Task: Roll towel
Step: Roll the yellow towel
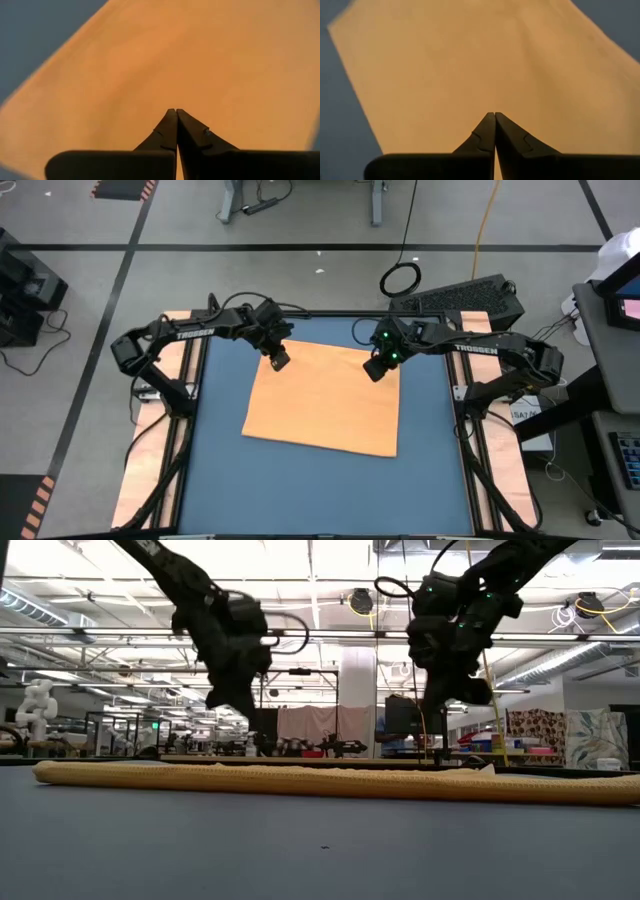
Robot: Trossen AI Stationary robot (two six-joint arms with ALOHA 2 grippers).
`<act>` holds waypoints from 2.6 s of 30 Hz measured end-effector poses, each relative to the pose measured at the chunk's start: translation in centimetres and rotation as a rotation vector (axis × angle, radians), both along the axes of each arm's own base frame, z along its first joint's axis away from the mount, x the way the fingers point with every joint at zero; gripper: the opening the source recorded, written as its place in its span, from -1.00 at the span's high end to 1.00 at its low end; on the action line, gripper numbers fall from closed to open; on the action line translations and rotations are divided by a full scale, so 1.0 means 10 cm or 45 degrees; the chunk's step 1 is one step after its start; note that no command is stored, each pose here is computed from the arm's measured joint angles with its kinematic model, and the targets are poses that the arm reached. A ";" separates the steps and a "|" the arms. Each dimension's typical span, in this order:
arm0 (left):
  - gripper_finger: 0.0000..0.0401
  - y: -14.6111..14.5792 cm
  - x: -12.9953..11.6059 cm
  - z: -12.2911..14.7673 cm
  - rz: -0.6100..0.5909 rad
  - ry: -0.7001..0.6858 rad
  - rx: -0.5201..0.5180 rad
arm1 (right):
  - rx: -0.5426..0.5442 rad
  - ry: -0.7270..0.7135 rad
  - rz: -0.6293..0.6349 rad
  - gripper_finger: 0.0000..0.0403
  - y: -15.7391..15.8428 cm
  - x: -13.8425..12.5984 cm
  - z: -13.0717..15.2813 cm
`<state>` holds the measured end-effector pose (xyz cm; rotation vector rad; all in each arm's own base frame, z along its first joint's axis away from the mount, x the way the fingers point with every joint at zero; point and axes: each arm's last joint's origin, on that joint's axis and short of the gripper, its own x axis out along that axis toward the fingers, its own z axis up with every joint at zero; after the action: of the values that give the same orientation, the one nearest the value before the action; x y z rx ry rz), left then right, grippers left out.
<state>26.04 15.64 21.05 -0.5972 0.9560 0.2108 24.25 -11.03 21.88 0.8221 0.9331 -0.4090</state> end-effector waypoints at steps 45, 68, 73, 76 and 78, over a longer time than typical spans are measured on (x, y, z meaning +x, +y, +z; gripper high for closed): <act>0.99 -1.96 0.26 -0.37 0.397 0.307 -0.065 | 0.008 0.177 0.280 0.98 0.40 -0.07 0.00; 0.99 -1.48 0.00 -0.77 -0.001 0.489 0.068 | 0.196 0.008 -0.001 0.98 1.14 0.40 -0.09; 0.96 -1.49 -0.04 -0.56 -0.051 0.516 -0.098 | 0.243 -0.039 -0.003 0.98 1.14 0.38 0.00; 0.96 -1.50 -0.17 -0.44 -0.009 0.642 -0.128 | 0.241 -0.025 -0.037 0.98 1.08 0.34 0.08; 0.96 -1.52 -0.27 -0.38 0.035 0.716 -0.143 | 0.234 -0.042 -0.052 0.98 1.03 0.34 0.15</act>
<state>23.36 0.47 17.28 -0.6689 1.5105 0.3625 27.62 -0.72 23.41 1.0141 0.9340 -0.3469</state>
